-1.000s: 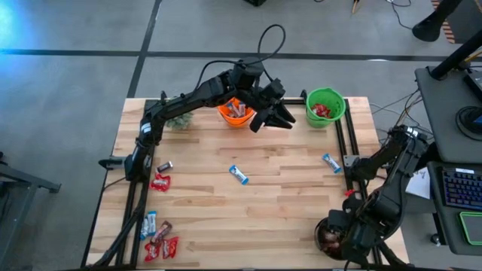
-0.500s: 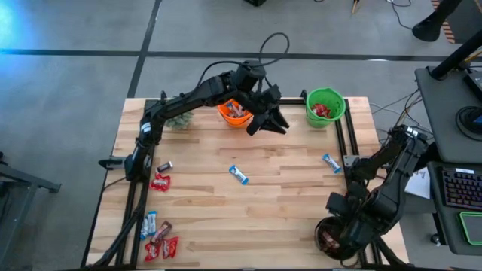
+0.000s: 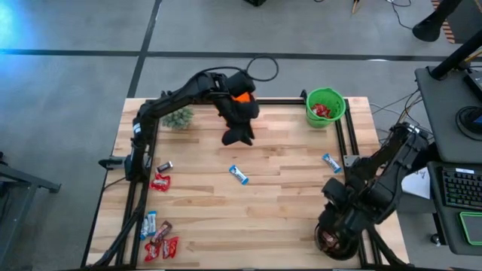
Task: Organize candy in baskets
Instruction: Put the white chocolate bar into the orange bucket
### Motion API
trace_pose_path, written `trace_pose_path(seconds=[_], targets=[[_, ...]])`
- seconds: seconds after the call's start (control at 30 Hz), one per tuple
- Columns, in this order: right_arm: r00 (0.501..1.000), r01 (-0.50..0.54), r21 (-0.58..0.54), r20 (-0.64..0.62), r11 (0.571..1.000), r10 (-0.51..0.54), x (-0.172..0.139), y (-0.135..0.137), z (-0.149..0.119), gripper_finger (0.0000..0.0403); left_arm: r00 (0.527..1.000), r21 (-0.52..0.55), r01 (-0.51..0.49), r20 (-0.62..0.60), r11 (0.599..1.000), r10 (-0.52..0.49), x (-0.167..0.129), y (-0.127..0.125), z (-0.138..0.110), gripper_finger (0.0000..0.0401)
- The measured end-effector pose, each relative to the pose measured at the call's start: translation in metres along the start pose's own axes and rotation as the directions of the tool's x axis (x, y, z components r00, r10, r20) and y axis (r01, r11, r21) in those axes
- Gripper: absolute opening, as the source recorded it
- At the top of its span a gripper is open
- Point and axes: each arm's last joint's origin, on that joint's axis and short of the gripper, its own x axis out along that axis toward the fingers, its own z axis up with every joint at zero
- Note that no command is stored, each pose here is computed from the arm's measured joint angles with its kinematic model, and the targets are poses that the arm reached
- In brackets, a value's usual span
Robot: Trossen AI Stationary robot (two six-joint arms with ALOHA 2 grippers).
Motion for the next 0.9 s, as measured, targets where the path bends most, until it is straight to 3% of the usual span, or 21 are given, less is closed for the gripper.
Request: trace_pose_path(seconds=[0.3,0.43,0.77,0.9], targets=[[0.997,0.004,-0.003,0.072,1.0,-0.004,-0.001,-0.007,0.026,0.0132,0.958,-0.077,-0.22,-0.204,0.973,0.2,-0.006,-0.001,-0.018,0.014],[0.994,0.017,-0.03,0.106,0.999,-0.014,-0.001,-0.01,0.038,0.0135,0.936,-0.114,-0.272,-0.26,0.956,0.235,-0.004,0.002,-0.022,0.015],[0.991,0.054,-0.103,0.127,0.993,-0.041,0.002,-0.017,0.058,0.0137,0.933,-0.189,-0.289,-0.274,0.938,0.232,0.002,0.001,-0.022,0.0209],[0.989,0.07,-0.165,0.137,0.984,-0.047,0.001,-0.02,0.064,0.014,0.926,-0.118,-0.284,-0.29,0.952,0.24,0.008,-0.005,-0.022,0.0213]])
